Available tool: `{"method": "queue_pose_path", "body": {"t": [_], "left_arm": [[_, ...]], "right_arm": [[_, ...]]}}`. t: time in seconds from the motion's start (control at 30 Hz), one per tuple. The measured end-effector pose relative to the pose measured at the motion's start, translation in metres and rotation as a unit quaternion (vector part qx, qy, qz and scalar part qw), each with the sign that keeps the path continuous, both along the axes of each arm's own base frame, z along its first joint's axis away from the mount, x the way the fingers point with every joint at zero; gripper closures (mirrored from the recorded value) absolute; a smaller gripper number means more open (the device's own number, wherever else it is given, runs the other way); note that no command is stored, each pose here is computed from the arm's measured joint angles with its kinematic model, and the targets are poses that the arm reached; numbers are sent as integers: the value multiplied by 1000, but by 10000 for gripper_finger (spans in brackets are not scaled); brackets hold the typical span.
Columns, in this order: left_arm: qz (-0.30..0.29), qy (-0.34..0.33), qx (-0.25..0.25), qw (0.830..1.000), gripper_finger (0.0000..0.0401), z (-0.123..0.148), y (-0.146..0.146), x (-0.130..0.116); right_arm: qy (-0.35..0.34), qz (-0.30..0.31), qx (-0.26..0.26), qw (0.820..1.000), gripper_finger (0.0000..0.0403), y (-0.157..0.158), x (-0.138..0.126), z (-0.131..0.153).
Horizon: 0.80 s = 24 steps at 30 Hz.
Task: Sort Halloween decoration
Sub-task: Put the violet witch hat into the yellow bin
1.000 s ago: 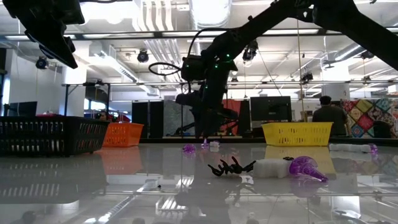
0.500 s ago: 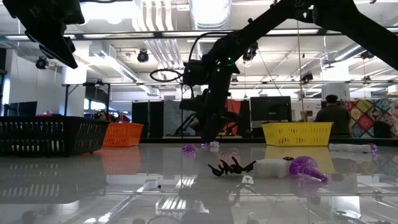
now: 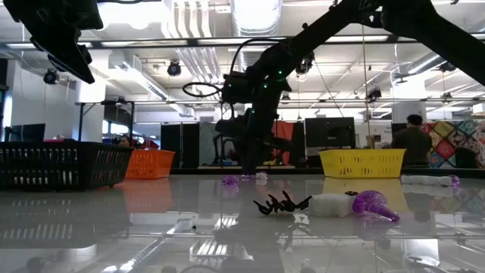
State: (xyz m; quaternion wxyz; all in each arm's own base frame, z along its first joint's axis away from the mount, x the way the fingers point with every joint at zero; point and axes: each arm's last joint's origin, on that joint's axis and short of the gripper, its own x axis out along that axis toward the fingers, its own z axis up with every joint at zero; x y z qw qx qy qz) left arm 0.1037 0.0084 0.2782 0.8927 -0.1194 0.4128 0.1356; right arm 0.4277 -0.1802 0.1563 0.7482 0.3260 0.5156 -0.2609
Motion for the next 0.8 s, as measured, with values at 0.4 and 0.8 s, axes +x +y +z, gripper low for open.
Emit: {"method": "queue_pose_path", "body": {"t": [0.4, 0.8], "left_arm": [[0, 7, 0, 1000, 324, -1, 0, -5], [2, 5, -1, 1000, 324, 0, 0, -8]], "right_arm": [[31, 10, 9, 999, 393, 7, -10, 14], [40, 11, -39, 998, 394, 17, -40, 80]]}}
